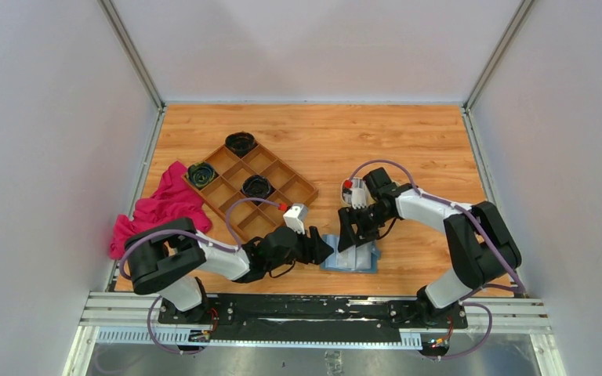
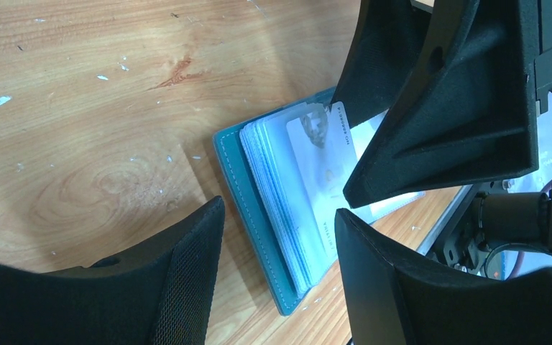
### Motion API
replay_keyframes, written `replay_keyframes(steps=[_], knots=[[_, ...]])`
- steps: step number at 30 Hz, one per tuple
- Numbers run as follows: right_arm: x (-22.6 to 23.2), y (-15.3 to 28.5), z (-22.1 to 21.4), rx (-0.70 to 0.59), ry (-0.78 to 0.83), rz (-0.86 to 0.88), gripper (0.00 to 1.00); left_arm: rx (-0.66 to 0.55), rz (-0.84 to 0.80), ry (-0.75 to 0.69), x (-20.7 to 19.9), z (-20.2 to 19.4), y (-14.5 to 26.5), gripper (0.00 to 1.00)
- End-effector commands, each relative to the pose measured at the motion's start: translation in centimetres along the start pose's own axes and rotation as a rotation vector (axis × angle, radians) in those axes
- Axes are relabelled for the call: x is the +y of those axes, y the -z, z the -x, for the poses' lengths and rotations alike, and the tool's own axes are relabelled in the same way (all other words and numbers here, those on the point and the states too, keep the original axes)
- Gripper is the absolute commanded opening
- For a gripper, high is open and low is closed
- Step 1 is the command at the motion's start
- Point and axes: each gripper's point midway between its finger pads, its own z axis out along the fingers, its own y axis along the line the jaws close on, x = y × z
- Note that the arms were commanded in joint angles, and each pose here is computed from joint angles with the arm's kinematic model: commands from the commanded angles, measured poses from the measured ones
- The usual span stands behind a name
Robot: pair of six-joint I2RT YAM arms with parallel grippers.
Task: Put the credit cards into the card holder
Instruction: Insert the credit card into the card holder.
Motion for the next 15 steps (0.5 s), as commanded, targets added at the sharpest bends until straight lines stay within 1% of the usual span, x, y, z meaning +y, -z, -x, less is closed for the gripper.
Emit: replay_keyframes(steps=[1, 8, 12, 15], knots=[[-0.6, 0.5, -0.8, 0.018, 0.019, -0.072, 0.73, -0.032, 0.003, 0.014, 0.0, 0.9, 0.2, 0.62], [-1.0, 0.4, -1.0, 0.026, 0.018, -0.085, 0.73, -0.034, 0.001, 0.018, 0.0, 0.9, 0.3, 0.62], [-0.7, 0.2, -1.0, 0.033, 0.008, -0.066, 0.72, -0.025, 0.000, 0.026, 0.0, 0.7, 0.2, 0.62], [0.3, 0.1, -0.7, 0.026, -0.013, -0.012, 0.72, -0.008, -0.005, 0.032, -0.1, 0.3, 0.0, 0.57]])
